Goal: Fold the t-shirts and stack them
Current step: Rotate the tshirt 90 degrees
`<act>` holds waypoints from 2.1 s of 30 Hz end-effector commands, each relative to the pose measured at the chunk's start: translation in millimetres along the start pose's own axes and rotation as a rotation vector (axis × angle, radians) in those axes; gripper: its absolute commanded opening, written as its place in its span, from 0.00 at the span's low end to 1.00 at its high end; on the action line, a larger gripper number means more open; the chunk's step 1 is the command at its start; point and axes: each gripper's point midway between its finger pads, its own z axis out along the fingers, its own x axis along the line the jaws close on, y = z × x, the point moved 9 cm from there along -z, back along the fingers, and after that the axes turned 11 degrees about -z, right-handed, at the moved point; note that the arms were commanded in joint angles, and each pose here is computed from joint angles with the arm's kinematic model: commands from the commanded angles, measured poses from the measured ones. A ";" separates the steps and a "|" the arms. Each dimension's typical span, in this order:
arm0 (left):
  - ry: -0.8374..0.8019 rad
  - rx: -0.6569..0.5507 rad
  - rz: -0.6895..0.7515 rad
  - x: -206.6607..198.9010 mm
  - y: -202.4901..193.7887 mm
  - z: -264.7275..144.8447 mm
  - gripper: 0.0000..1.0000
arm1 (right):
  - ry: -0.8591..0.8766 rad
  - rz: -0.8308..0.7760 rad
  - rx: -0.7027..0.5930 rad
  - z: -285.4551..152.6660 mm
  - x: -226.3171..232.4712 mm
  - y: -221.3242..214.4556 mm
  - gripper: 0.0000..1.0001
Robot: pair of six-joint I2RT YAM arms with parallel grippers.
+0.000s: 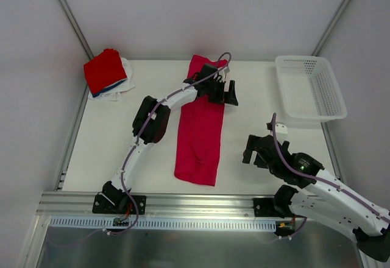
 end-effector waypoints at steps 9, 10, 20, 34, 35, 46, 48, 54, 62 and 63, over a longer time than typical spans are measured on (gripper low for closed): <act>-0.154 -0.160 0.052 -18.5 57.3 -2.0 0.99 | -0.067 0.007 0.021 -4.2 -11.8 -7.2 0.99; -0.178 -0.189 0.080 -30.8 66.0 -12.8 0.99 | -0.070 0.007 0.024 -3.4 -12.3 -8.7 0.99; -0.434 -0.619 0.408 -215.6 118.4 -269.9 0.99 | 0.020 0.027 0.014 3.9 4.3 -4.3 0.99; 0.179 -0.441 -0.033 -18.4 -173.2 -298.3 0.99 | 0.239 0.077 0.022 12.5 39.2 2.1 0.99; 0.175 -0.442 -0.044 -14.4 -184.1 -299.9 0.99 | 0.255 0.098 0.015 15.2 43.2 2.5 0.99; 0.209 -0.359 -0.114 23.7 -240.8 -274.1 0.98 | 0.345 -0.058 0.013 45.7 125.1 72.4 0.77; 0.210 -0.356 -0.098 23.9 -241.4 -274.8 0.98 | 0.379 -0.069 0.021 48.5 138.1 80.9 0.77; 0.230 -0.360 -0.092 31.8 -247.7 -274.1 0.98 | 0.392 -0.067 0.065 66.9 157.4 81.5 0.76; 0.255 -0.361 -0.092 39.7 -251.1 -269.9 0.98 | 0.361 0.001 0.145 74.8 152.5 44.9 0.76; 0.255 -0.361 -0.092 39.8 -250.7 -269.3 0.98 | 0.344 -0.004 0.157 75.9 150.0 34.5 0.76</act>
